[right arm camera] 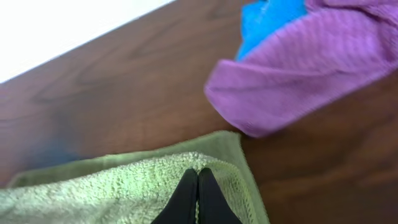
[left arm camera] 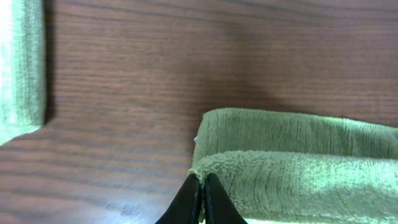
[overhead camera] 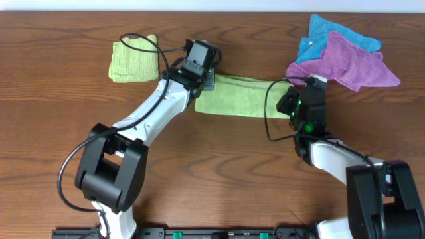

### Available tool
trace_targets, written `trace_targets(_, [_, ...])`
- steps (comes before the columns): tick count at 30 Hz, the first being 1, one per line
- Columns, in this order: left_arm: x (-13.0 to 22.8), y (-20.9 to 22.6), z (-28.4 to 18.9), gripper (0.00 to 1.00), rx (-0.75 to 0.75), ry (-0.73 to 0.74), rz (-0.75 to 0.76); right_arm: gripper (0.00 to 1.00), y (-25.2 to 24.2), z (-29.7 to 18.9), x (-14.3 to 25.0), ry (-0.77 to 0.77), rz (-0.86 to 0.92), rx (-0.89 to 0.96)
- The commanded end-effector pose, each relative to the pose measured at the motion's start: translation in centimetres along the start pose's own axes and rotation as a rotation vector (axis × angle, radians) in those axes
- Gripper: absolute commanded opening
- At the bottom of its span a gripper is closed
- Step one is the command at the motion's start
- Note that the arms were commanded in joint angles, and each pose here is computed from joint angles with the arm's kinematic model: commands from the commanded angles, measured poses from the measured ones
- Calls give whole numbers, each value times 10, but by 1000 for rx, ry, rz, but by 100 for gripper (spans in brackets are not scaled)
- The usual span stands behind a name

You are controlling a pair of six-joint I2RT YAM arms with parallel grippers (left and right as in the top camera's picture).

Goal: Fold the cloth

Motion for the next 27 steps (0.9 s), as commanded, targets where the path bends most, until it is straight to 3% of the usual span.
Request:
trace_targets(1, [-7, 6, -11, 6, -31, -5, 20, 2, 12, 1, -10, -4, -10, -69])
trace_targets(14, [11, 7, -16, 6, -25, 95, 35, 2, 3, -25, 16, 176, -27, -10])
trace_targets(27, [14, 5, 16, 6, -15, 81, 30, 1, -21, -23, 4, 104, -85, 147])
Point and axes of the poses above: each gripper's point midway between its finger pads, its own z axis out along the fingers, its own y axis along the line the jaws close on, x = y × z, the point moved 2 cm from there along -z, back along the fingers, and after that the axes turned 9 degrees about -z, right-handed, at the moved point
